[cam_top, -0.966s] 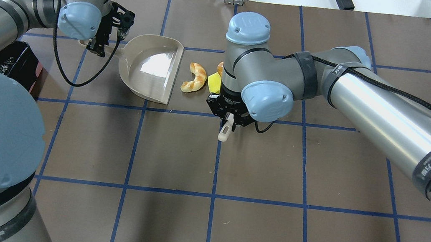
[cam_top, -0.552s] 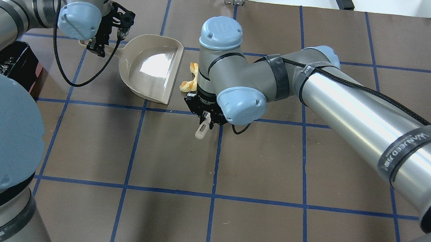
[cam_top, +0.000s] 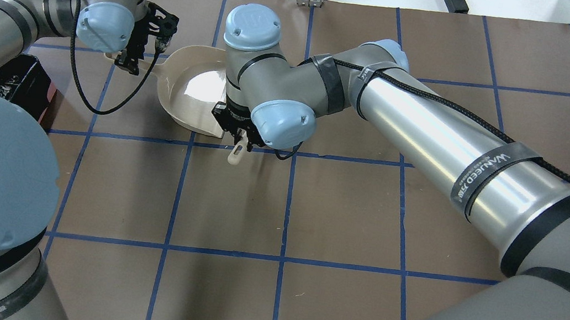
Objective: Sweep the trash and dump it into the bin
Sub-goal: 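Sweep the croissant and sponge into the dustpan with the right gripper's brush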
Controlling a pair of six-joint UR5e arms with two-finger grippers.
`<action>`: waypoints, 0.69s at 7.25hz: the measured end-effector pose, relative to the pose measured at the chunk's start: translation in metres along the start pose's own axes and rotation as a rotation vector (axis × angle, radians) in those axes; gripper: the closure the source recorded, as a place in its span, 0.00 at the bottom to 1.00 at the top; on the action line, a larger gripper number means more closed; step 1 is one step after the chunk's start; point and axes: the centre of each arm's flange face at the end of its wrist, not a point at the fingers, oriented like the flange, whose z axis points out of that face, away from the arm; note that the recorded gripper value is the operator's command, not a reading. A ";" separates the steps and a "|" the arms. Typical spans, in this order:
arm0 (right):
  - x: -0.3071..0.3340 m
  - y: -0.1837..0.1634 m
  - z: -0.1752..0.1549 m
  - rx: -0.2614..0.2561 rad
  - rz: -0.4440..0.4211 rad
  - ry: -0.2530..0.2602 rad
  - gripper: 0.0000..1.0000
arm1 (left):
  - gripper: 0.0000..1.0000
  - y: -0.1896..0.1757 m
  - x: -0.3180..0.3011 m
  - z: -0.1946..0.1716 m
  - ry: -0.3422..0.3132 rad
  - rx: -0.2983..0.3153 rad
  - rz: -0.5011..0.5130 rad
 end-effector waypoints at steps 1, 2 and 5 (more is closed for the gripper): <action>-0.009 0.007 -0.001 0.005 -0.004 -0.005 1.00 | 1.00 0.000 0.000 0.000 0.000 0.000 -0.001; -0.018 0.015 0.002 0.007 -0.004 -0.008 1.00 | 1.00 0.001 0.000 0.000 0.000 -0.001 -0.001; -0.050 0.033 0.015 0.006 0.017 -0.021 1.00 | 1.00 0.001 0.000 -0.001 -0.001 -0.002 -0.001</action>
